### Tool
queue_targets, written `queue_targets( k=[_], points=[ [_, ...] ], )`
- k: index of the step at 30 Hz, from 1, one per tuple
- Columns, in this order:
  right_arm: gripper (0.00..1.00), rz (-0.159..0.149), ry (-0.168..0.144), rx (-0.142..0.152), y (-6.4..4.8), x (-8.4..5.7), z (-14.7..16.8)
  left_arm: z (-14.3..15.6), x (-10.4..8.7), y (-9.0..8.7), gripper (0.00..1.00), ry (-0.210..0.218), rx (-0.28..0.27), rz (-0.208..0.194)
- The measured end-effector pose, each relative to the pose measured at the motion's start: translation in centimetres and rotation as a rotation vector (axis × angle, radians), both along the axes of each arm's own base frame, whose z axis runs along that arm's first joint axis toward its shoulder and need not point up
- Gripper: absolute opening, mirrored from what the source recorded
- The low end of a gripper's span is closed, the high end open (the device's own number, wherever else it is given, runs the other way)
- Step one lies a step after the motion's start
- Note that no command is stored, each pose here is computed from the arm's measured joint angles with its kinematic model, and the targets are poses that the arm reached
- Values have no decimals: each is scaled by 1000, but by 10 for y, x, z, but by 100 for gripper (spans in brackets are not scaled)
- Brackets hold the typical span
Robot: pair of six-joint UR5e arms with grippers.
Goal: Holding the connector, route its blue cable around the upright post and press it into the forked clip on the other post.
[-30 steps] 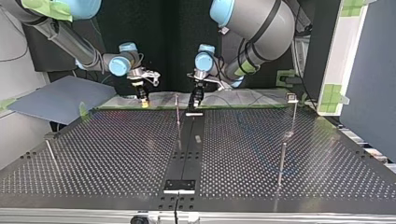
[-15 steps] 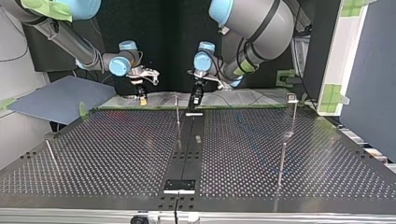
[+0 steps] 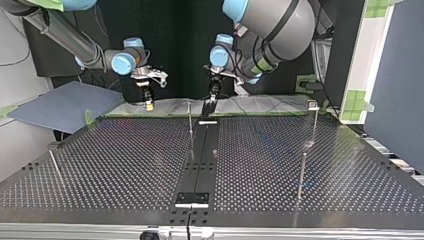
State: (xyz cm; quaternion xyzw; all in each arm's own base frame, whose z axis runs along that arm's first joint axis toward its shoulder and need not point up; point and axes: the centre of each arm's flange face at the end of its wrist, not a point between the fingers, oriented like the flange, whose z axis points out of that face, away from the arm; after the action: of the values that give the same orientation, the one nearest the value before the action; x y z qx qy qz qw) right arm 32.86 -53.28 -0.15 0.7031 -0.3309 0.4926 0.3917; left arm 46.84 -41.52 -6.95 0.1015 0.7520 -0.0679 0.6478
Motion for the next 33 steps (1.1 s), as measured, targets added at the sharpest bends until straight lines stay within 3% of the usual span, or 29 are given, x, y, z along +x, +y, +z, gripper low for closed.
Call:
queue_targets(
  k=[14, 33],
  points=[
    [0, -7, -27, -32, 29, -6, 30, 27, -23, -10, 3, -29, -8, -38],
    [0, -18, -42, -29, 35, -11, 26, 28, -40, -26, 1, -28, 4, -72]
  ],
)
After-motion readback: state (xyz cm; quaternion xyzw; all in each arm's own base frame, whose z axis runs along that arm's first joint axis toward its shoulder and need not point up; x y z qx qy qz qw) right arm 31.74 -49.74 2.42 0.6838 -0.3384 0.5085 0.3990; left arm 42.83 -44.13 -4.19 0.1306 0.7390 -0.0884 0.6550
